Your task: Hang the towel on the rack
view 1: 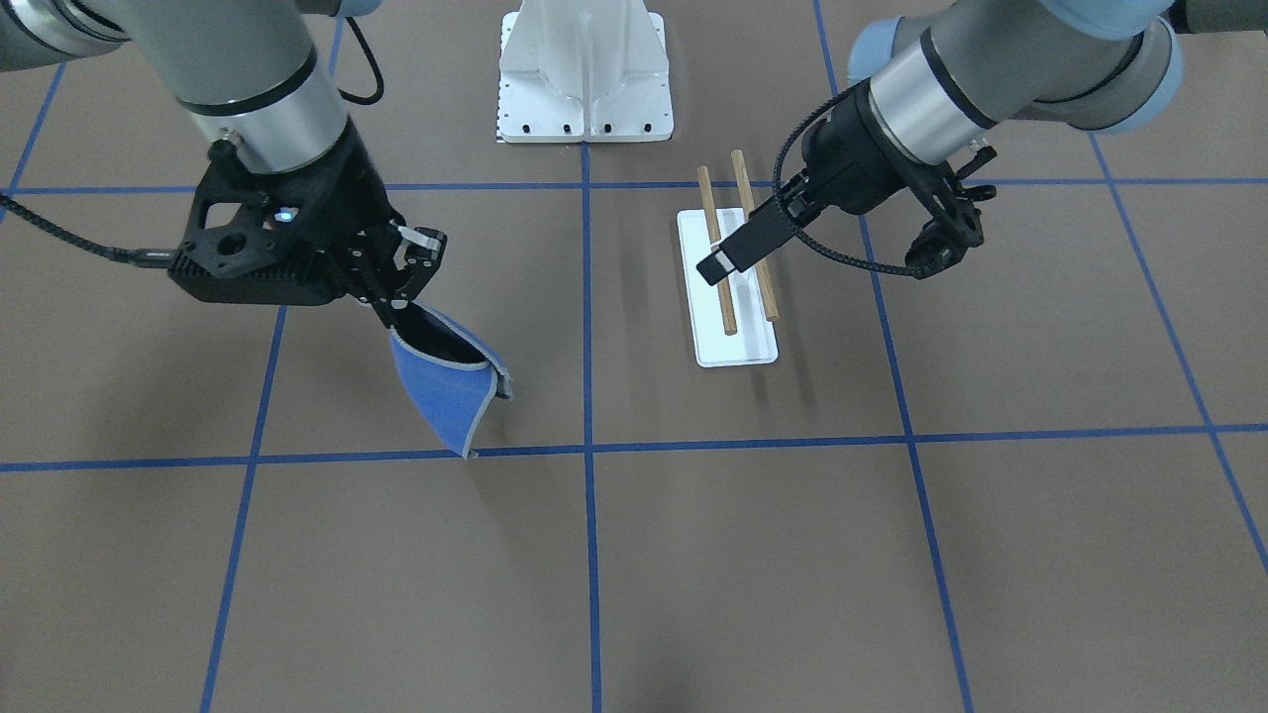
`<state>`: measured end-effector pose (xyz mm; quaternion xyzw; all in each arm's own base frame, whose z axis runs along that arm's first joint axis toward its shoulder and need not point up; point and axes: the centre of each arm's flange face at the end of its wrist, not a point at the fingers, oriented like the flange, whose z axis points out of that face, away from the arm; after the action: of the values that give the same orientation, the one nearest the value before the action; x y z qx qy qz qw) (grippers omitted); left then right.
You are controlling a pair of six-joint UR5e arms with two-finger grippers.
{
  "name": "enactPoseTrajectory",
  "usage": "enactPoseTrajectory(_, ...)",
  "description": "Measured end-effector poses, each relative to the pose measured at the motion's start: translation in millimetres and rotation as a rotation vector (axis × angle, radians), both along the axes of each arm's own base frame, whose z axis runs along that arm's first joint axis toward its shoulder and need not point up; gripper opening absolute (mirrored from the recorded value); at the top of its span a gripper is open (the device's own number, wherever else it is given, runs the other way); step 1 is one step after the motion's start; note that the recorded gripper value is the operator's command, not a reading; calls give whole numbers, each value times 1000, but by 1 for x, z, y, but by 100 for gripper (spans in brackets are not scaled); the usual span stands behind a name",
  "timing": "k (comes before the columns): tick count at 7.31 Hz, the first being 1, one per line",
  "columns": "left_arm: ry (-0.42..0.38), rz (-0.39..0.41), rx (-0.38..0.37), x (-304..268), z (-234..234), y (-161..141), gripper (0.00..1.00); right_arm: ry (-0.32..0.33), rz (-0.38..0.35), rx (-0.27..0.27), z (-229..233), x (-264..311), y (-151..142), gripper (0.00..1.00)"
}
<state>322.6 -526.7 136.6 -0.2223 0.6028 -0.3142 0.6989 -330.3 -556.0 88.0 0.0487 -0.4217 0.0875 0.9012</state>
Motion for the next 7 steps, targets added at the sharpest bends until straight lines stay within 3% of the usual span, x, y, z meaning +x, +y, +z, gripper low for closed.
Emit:
enactPoseTrajectory(4, 30, -30, -28, 28, -34, 14, 98, -9, -10, 111, -63, -53, 41, 0)
enactPoseTrajectory(7, 31, -45, -27, 31, -39, 12, 98, -16, -9, 149, -75, -58, 55, 0)
